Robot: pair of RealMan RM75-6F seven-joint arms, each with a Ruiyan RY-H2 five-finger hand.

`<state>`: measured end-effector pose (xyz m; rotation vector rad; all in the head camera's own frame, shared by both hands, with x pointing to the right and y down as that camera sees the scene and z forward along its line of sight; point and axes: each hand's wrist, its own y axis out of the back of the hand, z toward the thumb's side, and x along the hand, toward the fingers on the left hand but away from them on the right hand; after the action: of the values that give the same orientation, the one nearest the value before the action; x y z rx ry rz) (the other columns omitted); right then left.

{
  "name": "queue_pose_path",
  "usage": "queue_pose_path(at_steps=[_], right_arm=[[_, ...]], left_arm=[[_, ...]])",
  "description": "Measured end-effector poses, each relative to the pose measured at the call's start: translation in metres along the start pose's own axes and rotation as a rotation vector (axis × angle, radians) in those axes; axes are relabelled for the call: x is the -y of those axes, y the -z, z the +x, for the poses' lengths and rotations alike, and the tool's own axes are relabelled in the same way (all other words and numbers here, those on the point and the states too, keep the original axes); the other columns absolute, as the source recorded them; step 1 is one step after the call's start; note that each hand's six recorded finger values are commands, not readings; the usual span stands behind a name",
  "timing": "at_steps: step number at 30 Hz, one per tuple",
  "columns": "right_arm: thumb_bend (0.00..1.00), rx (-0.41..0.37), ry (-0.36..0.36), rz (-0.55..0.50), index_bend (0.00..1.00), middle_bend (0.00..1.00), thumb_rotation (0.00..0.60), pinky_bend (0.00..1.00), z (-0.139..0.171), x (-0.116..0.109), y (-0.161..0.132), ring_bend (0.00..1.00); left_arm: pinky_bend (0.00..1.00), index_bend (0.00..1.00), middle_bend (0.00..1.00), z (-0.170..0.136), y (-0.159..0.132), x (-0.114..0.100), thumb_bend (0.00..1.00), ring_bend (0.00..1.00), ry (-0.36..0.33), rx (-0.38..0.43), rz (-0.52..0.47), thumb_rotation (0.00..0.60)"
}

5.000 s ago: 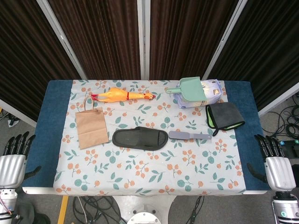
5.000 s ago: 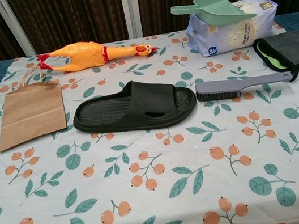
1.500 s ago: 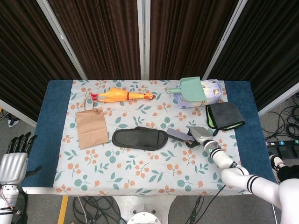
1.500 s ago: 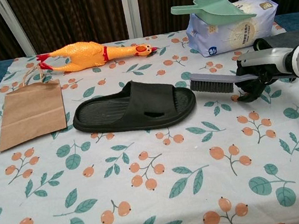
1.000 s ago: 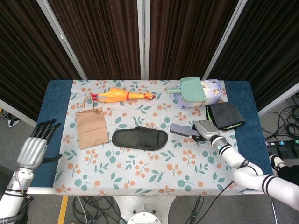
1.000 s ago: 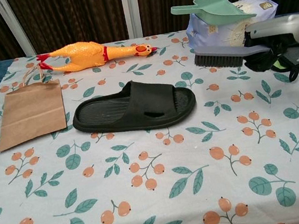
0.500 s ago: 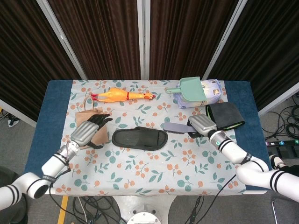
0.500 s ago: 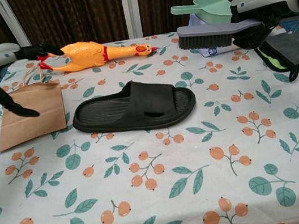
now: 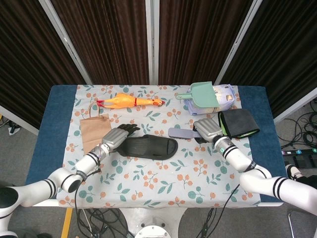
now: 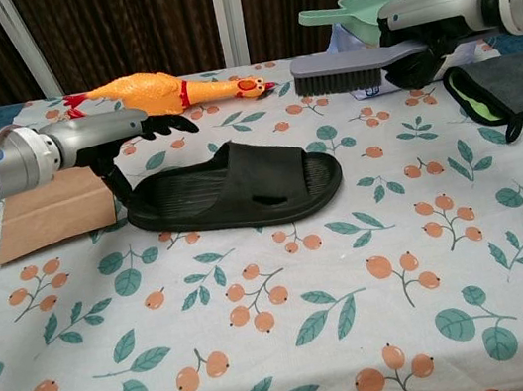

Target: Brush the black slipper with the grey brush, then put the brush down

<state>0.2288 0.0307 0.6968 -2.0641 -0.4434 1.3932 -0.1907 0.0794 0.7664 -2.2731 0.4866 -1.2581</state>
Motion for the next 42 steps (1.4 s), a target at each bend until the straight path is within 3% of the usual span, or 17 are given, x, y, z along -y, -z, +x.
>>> queue_pose_path(at_steps=[4,14,25,29,34,42], right_arm=[[0.59,-0.025,-0.018,0.0,1.0,1.0,0.6,1.0,-0.008,0.012,-0.014,1.0],[0.59,-0.08,-0.035,0.013,1.0,1.0,0.6,1.0,-0.026,0.041,-0.041,1.0],[0.59,-0.157,0.033,0.126,1.0,1.0,0.6,1.0,-0.04,0.064,-0.073,1.0],[0.59,-0.147,0.058,0.207,1.0,1.0,0.6,1.0,-0.045,0.068,-0.07,1.0],[0.59,-0.09,0.089,0.287,1.0,1.0,0.6,1.0,-0.045,0.069,-0.05,1.0],[0.59,-0.029,0.16,0.273,1.0,1.0,0.6,1.0,-0.024,0.047,-0.016,1.0]], left_arm=[[0.11,0.14,0.16,0.011,-0.003,0.008,0.03,0.05,0.02,-0.007,-0.005,0.6],[0.2,0.29,0.36,0.022,-0.003,0.021,0.03,0.22,0.035,-0.029,-0.024,0.6],[0.23,0.36,0.46,0.026,-0.005,0.022,0.03,0.29,0.016,-0.03,-0.034,0.6],[0.29,0.4,0.51,0.025,-0.003,0.022,0.03,0.34,0.006,-0.03,-0.035,0.6],[0.29,0.41,0.52,0.024,-0.002,0.022,0.03,0.36,0.01,-0.031,-0.03,0.6],[0.29,0.41,0.52,0.024,-0.006,0.02,0.03,0.36,0.008,-0.02,-0.032,0.6]])
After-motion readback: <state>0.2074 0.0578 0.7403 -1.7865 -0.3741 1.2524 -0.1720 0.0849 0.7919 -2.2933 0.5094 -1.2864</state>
